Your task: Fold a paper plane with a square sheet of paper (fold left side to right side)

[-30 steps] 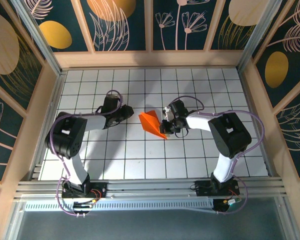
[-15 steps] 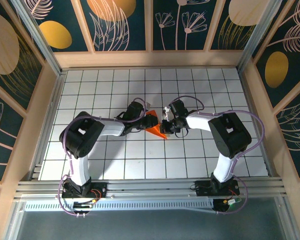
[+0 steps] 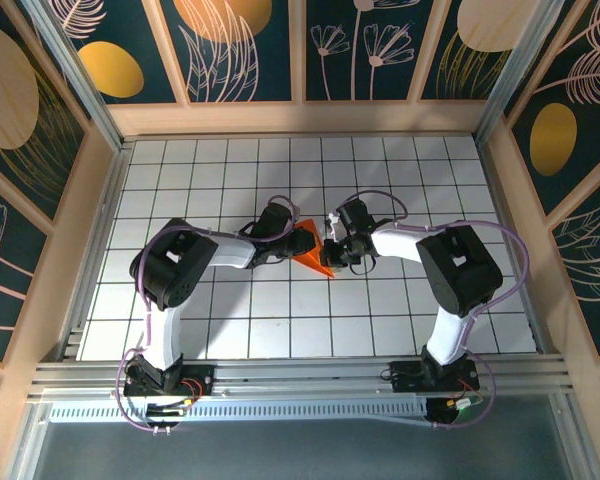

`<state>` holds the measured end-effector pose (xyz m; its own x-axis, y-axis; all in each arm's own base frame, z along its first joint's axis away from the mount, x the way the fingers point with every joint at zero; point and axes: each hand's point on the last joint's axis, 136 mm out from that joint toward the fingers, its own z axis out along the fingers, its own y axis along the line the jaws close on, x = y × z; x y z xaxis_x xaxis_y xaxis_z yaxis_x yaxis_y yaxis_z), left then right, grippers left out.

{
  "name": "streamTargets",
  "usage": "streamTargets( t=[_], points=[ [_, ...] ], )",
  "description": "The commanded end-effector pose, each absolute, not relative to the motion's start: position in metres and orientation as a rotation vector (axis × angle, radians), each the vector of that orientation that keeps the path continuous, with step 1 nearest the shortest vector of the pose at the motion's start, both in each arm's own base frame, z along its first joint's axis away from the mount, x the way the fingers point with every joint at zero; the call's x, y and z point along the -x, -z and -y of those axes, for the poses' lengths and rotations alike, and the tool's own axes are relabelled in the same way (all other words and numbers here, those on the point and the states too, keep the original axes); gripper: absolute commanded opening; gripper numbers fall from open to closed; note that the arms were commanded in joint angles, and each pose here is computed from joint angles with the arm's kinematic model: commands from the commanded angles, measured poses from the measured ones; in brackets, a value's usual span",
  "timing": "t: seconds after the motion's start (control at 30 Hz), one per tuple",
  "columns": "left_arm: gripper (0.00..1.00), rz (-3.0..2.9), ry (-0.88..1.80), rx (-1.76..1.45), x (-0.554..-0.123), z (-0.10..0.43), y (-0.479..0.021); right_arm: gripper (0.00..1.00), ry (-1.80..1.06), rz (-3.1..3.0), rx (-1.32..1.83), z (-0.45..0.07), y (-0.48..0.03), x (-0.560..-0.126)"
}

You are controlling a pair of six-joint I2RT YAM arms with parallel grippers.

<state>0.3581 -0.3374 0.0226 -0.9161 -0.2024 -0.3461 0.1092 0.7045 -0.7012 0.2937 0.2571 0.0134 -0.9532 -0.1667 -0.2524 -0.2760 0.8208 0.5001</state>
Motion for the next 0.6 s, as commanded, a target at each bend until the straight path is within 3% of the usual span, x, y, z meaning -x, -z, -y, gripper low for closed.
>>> streamTargets(
  t=[0.0, 0.57],
  points=[
    [0.18, -2.565, 0.941, 0.118, -0.362, 0.323, -0.001, 0.00, -0.377, -3.083, 0.284, -0.192, 0.047, -0.255],
    [0.19, -2.559, 0.842, 0.232, -0.386, 0.277, 0.008, 0.00, -0.291, -3.122, 0.312, -0.183, 0.054, -0.251]
  ],
)
